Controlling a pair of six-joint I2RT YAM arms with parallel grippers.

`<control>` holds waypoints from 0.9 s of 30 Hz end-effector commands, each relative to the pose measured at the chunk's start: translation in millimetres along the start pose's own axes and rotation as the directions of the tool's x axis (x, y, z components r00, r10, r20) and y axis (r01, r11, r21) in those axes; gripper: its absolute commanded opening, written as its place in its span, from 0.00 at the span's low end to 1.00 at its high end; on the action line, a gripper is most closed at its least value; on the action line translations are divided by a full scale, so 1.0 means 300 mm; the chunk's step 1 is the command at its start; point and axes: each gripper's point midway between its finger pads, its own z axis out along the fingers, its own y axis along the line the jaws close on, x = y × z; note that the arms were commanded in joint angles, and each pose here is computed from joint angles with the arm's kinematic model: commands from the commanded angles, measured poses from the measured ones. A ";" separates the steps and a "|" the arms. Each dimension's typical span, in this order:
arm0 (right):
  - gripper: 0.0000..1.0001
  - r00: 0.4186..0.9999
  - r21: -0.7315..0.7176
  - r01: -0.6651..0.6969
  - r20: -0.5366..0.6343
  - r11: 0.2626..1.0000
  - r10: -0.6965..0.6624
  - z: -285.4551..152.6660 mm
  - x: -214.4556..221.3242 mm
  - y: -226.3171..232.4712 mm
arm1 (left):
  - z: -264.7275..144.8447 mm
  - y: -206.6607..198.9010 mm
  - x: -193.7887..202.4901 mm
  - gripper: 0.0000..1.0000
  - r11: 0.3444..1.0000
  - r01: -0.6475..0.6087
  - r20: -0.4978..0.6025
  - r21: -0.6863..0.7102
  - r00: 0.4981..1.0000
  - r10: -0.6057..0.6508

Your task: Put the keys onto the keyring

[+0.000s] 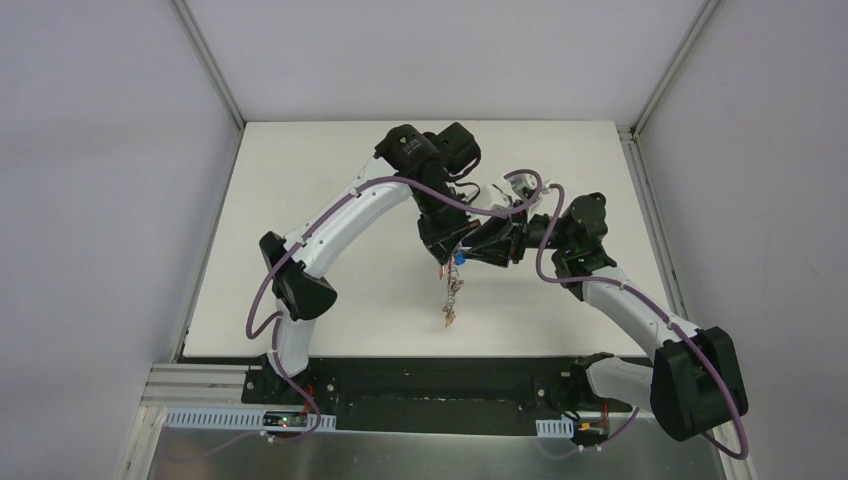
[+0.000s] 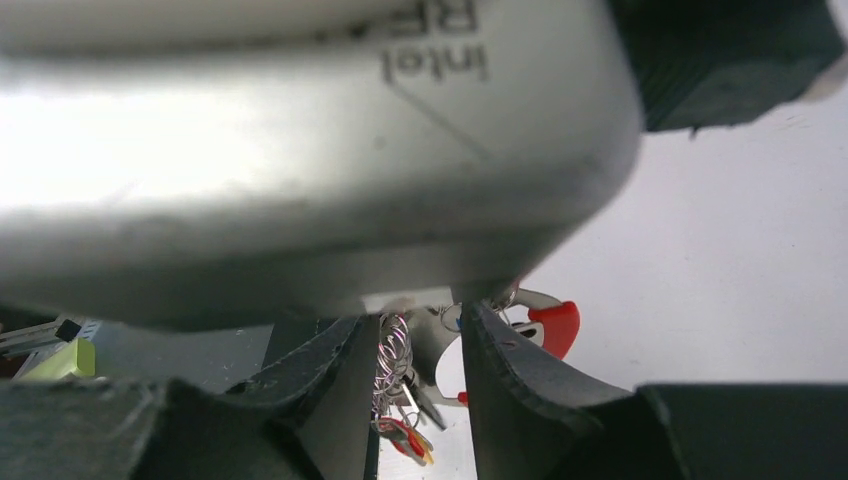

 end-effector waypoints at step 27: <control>0.36 0.997 -0.046 0.081 -0.007 0.996 -0.081 -0.041 -0.060 0.070 | -0.028 0.046 -0.052 0.00 0.993 0.110 0.121 0.038 0.986 -0.114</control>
